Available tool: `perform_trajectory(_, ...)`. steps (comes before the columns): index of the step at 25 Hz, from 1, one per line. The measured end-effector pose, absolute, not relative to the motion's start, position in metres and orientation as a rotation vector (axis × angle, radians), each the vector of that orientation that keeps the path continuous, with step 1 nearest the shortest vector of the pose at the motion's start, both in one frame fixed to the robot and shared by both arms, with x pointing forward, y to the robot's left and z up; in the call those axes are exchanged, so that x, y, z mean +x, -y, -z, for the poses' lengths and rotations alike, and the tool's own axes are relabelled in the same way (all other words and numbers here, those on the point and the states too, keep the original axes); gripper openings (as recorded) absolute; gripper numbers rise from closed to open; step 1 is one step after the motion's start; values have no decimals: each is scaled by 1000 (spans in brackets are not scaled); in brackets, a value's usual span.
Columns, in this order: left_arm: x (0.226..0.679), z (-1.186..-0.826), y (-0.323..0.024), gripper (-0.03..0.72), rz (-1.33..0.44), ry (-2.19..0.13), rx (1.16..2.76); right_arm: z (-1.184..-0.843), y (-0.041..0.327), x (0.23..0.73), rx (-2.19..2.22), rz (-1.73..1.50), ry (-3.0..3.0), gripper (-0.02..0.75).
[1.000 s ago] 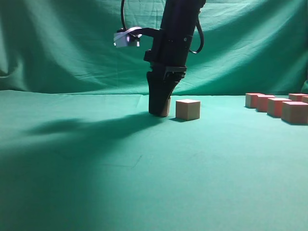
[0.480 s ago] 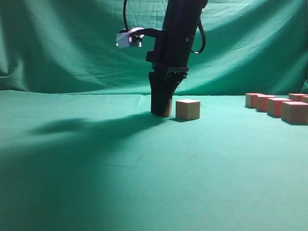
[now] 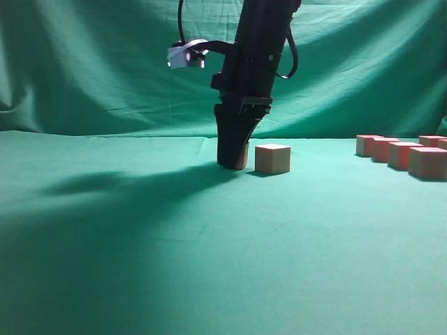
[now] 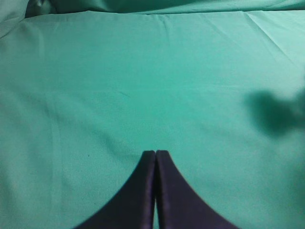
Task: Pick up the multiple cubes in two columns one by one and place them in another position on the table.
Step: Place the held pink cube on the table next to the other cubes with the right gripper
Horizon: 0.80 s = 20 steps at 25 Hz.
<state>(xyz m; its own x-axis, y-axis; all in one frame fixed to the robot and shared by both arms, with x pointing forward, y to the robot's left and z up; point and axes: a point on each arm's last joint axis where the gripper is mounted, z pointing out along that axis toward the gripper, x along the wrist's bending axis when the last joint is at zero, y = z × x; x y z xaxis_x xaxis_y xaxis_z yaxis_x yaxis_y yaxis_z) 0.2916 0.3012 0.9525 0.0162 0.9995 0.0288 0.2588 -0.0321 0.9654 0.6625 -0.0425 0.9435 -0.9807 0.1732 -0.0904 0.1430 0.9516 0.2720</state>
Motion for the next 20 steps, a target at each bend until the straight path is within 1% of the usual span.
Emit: perform_trajectory(20,292,-953,-301,0,-1087,-1375,1429,-944,41,662,186,-420,-2995,269)
